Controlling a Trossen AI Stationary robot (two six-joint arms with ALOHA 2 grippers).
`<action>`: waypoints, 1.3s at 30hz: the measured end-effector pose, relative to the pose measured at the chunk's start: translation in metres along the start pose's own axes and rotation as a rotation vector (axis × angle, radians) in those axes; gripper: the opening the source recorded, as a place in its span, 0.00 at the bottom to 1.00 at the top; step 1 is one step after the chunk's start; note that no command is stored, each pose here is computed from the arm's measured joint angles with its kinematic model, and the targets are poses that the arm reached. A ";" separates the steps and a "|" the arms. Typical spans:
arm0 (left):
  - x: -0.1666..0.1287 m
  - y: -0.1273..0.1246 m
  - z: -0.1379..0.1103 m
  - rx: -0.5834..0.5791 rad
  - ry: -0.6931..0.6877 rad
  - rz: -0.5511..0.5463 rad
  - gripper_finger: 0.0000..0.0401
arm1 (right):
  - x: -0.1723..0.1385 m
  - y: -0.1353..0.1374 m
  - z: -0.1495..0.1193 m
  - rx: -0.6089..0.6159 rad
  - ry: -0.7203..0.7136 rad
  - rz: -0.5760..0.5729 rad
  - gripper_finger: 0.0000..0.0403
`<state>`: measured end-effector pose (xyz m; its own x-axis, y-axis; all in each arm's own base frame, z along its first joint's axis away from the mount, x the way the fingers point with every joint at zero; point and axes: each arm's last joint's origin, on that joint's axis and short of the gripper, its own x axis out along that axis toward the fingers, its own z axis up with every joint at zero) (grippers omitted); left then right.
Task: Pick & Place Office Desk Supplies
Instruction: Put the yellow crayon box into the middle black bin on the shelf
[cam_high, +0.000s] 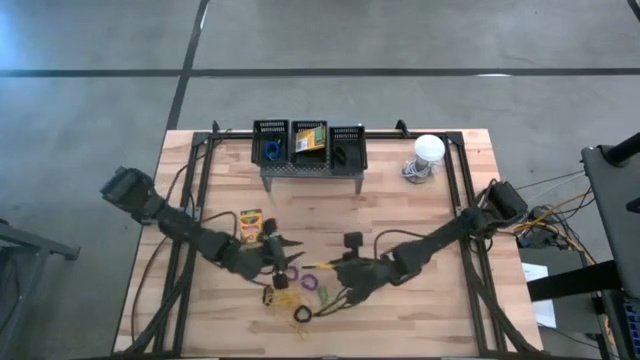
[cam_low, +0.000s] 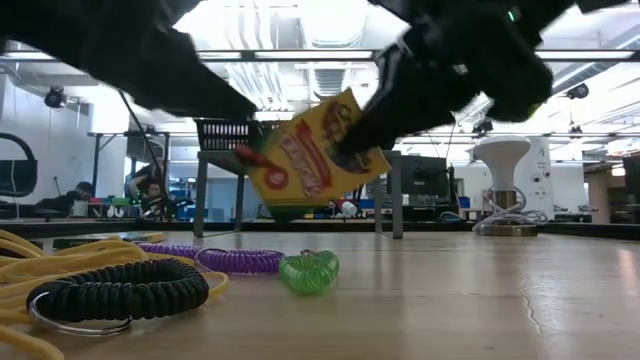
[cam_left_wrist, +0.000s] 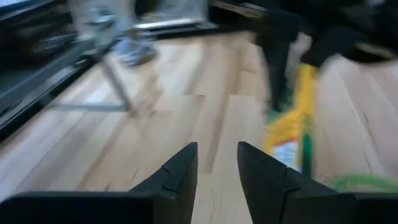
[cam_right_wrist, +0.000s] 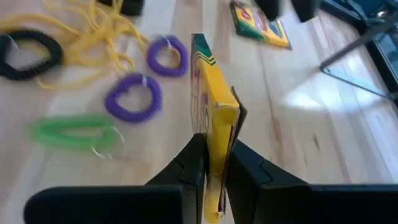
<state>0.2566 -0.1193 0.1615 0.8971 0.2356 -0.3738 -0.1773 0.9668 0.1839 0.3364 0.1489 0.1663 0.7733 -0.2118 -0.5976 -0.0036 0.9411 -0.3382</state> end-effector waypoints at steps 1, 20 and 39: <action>0.006 0.001 0.003 0.040 0.011 -0.035 0.31 | 0.001 0.000 -0.002 0.008 -0.013 -0.006 0.10; 0.073 -0.027 0.026 0.240 0.201 -0.039 0.57 | 0.001 -0.008 -0.015 0.086 -0.013 -0.080 0.11; 0.070 -0.025 0.031 0.195 0.243 -0.034 0.08 | -0.028 -0.016 -0.006 0.096 0.170 -0.086 0.36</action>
<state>0.3362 -0.1300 0.1595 0.7739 0.2429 -0.5849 -0.0468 0.9430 0.3296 0.3113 0.1385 0.1838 0.6501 -0.3264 -0.6861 0.1247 0.9366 -0.3274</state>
